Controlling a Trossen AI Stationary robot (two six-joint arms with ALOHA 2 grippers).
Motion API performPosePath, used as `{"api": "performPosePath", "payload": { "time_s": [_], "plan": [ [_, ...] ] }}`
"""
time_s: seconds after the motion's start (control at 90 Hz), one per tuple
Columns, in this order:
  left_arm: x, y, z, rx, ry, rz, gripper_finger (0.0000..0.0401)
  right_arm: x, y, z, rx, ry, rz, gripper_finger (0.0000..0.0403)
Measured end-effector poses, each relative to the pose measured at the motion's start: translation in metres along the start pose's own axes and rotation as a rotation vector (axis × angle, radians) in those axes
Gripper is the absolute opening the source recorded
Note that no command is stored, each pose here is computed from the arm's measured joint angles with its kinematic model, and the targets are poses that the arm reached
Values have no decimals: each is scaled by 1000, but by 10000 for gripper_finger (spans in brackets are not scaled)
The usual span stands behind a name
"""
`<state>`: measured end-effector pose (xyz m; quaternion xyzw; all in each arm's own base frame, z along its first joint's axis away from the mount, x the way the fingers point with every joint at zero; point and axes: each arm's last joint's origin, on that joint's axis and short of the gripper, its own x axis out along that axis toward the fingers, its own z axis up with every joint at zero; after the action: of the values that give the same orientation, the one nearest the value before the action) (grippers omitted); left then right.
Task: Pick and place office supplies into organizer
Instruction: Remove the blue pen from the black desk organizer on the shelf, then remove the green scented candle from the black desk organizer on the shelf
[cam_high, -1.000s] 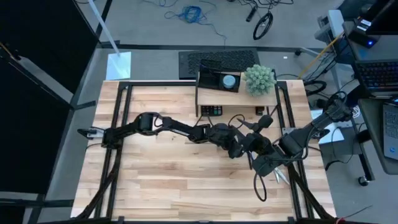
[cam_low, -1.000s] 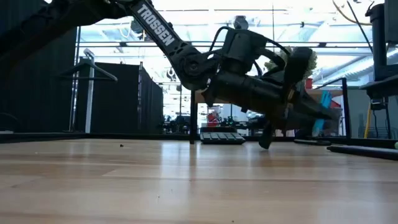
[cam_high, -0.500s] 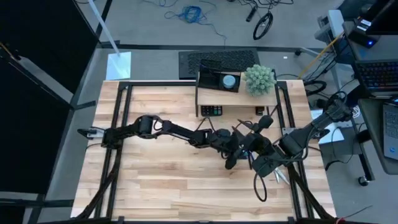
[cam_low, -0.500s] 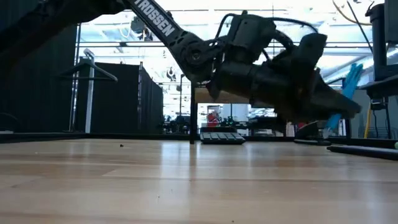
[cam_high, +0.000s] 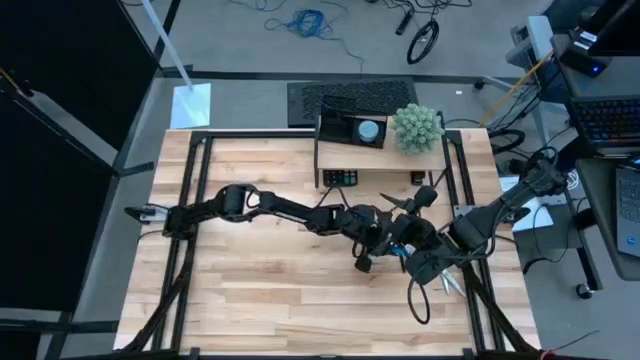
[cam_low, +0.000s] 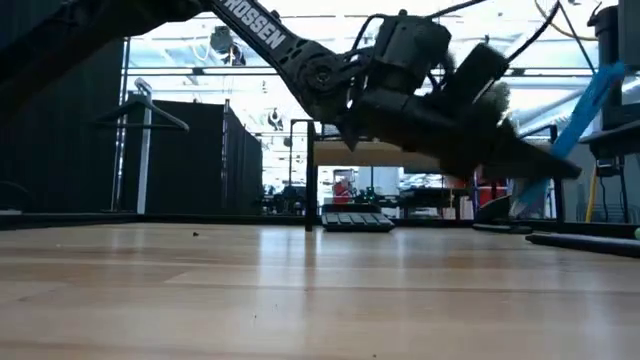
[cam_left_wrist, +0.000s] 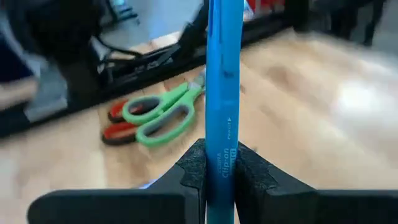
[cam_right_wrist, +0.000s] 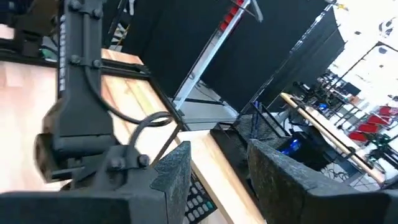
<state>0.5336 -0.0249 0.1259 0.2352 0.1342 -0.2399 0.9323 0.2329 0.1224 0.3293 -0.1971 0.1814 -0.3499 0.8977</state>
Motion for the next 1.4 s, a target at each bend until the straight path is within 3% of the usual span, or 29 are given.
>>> {"api": "performPosePath", "payload": {
  "time_s": [0.178, 0.278, 0.478, 0.578, 0.756, 0.878, 1.222, 1.4],
  "plan": [
    [0, -3, -8, 510, 87, -32, 37, 0, 0, -1, -12, 4, 2, 141],
    [2, -5, -8, 673, 103, -24, 37, 0, 0, -1, -14, 4, 2, 141],
    [8, -14, -11, 874, 128, -42, 38, 0, 0, -1, -6, 4, 1, 141],
    [8, -14, -12, 889, 129, -43, 38, 0, 0, -1, -3, 4, 1, 141],
    [6, -9, -15, 760, 143, -9, 38, 0, 0, -1, 4, 5, 1, 141],
    [6, -9, -16, 756, 145, -12, 44, 0, 0, -1, 3, 5, 0, 141],
    [6, -10, -16, 752, 132, -21, 137, 0, 0, -2, 15, 9, 6, 141],
    [7, -10, -17, 748, 157, -7, 166, 0, 0, -2, 14, 15, 24, 141]
  ]
}}
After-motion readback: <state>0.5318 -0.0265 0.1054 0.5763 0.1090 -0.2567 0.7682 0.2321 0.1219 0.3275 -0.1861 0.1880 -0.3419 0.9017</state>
